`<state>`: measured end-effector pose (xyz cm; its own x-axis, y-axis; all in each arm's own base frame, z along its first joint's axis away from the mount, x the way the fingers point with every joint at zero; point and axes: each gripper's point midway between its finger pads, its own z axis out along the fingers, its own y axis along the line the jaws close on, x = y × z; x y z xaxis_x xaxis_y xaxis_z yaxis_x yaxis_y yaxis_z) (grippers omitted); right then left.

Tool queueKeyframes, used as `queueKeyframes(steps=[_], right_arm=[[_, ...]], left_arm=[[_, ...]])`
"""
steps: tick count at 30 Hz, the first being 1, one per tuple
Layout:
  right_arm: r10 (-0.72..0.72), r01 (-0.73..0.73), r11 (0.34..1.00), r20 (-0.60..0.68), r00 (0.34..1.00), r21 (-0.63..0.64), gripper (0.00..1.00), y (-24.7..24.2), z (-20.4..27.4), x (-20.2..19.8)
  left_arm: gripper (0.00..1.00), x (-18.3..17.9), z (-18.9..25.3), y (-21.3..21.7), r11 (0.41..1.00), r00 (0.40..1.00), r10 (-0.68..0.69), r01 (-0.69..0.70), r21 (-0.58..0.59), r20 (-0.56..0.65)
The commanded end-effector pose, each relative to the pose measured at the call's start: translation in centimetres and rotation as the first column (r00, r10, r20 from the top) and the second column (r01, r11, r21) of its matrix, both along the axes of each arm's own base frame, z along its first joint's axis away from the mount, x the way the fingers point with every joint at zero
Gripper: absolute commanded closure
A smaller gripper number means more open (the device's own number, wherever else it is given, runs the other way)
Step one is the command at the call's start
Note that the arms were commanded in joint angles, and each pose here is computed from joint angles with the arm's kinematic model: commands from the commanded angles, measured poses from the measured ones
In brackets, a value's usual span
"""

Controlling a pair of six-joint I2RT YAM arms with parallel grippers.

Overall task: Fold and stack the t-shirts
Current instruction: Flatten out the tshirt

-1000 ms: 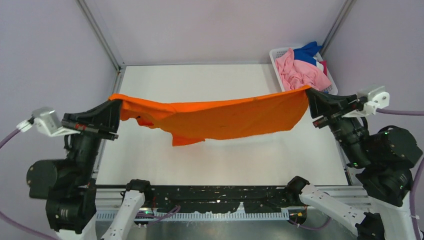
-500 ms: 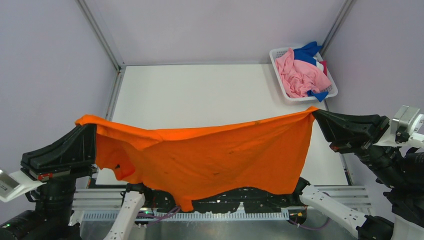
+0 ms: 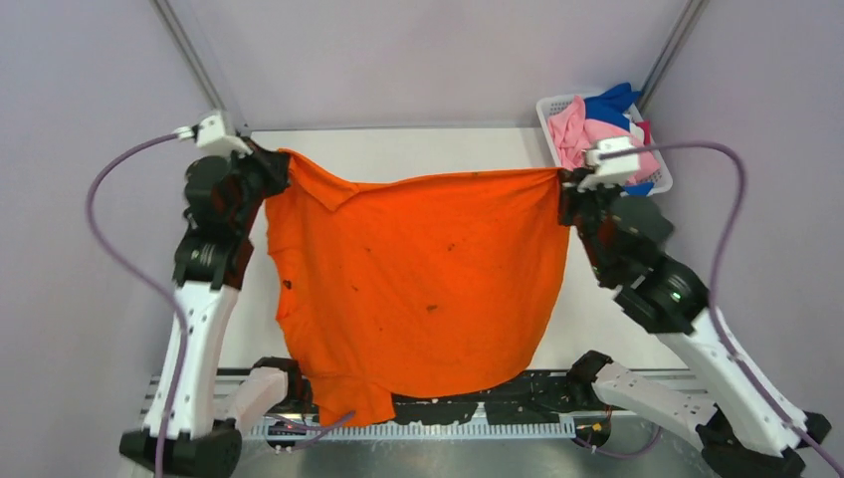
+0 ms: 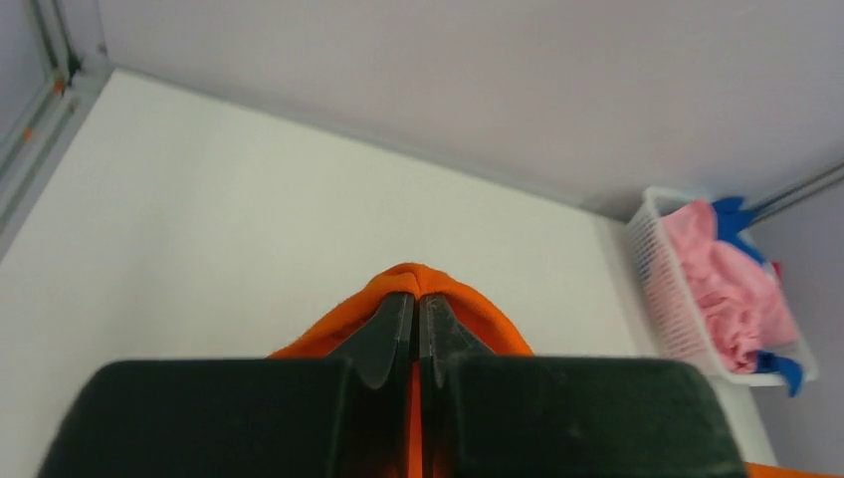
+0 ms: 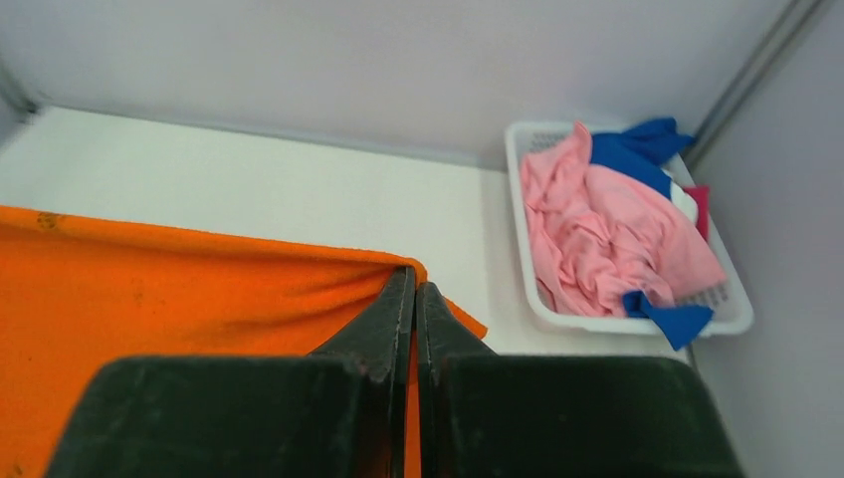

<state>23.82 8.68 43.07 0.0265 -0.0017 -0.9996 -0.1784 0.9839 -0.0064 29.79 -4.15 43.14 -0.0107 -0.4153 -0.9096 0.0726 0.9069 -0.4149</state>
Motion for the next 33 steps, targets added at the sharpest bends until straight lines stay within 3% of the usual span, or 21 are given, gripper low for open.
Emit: queueKeyframes(steps=[1, 6, 9, 10, 11, 13, 14, 15, 16, 19, 20, 21, 22, 27, 30, 33], right_arm=[[-0.275, 0.270, 0.959, -0.059, 0.960, -0.084, 0.93, -1.0, -4.3, 6.5], [-0.242, 0.198, 0.964, -0.281, 0.929, -0.178, 0.94, 1.2, -14.4, 15.9], [-0.248, 0.166, 0.957, -0.372, 0.894, -0.238, 0.92, 2.3, -19.6, 21.7], [-0.253, 0.159, 0.954, -0.393, 0.884, -0.254, 0.92, 2.4, -20.6, 22.7], [-0.266, 0.161, 0.950, -0.417, 0.869, -0.268, 0.91, 2.6, -22.0, 25.2], [-0.310, 0.184, 0.936, -0.460, 0.832, -0.299, 0.87, 2.2, -24.0, 28.2], [-0.325, 0.202, 0.933, -0.462, 0.825, -0.296, 0.79, 2.1, -24.1, 29.3], [-0.358, 0.228, 0.922, -0.468, 0.808, -0.313, 0.72, 1.6, -24.6, 31.0], [-0.373, 0.247, 0.918, -0.471, 0.799, -0.308, 0.58, 1.5, -24.6, 31.7], [-0.433, 0.327, 0.898, -0.452, 0.780, -0.296, 0.40, 0.8, -23.6, 33.4], [-0.431, 0.327, 0.899, -0.460, 0.776, -0.292, 0.17, 0.7, -23.8, 33.2], [-0.418, 0.328, 0.906, -0.455, 0.786, -0.266, 0.06, 0.9, -23.0, 32.9], [-0.388, 0.292, 0.919, -0.490, 0.781, -0.264, 0.02, 1.3, -24.6, 32.1], [-0.206, 0.171, 0.978, -0.594, 0.777, -0.116, 0.05, 3.4, -26.1, 26.9], [-0.043, 0.060, 0.998, -0.678, 0.734, 0.001, 0.05, 5.4, -28.9, 22.3], [0.074, 0.009, 0.994, -0.722, 0.688, 0.111, 0.04, 7.2, -30.9, 19.1]], left_arm=[[1.00, 7.9, -7.3, 0.9, 0.995, 0.979, 0.097, -0.094, 0.026, -0.181], [1.00, 15.9, -17.6, 0.5, 0.992, 0.897, 0.124, -0.098, 0.084, -0.425], [1.00, 20.6, -21.4, -0.5, 0.994, 0.844, 0.101, -0.063, 0.090, -0.526], [0.91, 22.0, -22.7, -0.8, 0.995, 0.819, 0.095, -0.054, 0.088, -0.567], [0.74, 23.4, -23.5, -1.0, 0.995, 0.799, 0.089, -0.046, 0.087, -0.594], [0.28, 25.9, -24.9, -1.5, 0.996, 0.772, 0.081, -0.038, 0.082, -0.630], [0.05, 27.1, -25.4, -1.5, 0.996, 0.766, 0.085, -0.043, 0.082, -0.637], [0.01, 27.9, -25.9, -1.7, 0.996, 0.756, 0.085, -0.046, 0.077, -0.649], [0.00, 28.6, -25.8, -1.9, 0.996, 0.753, 0.081, -0.046, 0.070, -0.654], [0.00, 29.3, -24.9, -2.6, 0.999, 0.756, 0.046, -0.032, 0.033, -0.653], [0.00, 29.0, -24.2, -2.9, 0.999, 0.764, 0.032, -0.025, 0.020, -0.644], [0.00, 28.4, -24.1, -3.0, 1.000, 0.763, 0.022, -0.023, 0.007, -0.646], [0.00, 27.6, -23.8, -3.2, 1.000, 0.765, 0.009, -0.019, -0.008, -0.644], [0.00, 21.1, -25.9, -5.7, 0.986, 0.725, -0.148, 0.060, -0.152, -0.672], [0.00, 17.5, -26.7, -7.3, 0.973, 0.702, -0.216, 0.097, -0.210, -0.679], [0.00, 13.9, -28.5, -9.0, 0.956, 0.639, -0.281, 0.123, -0.265, -0.716]])
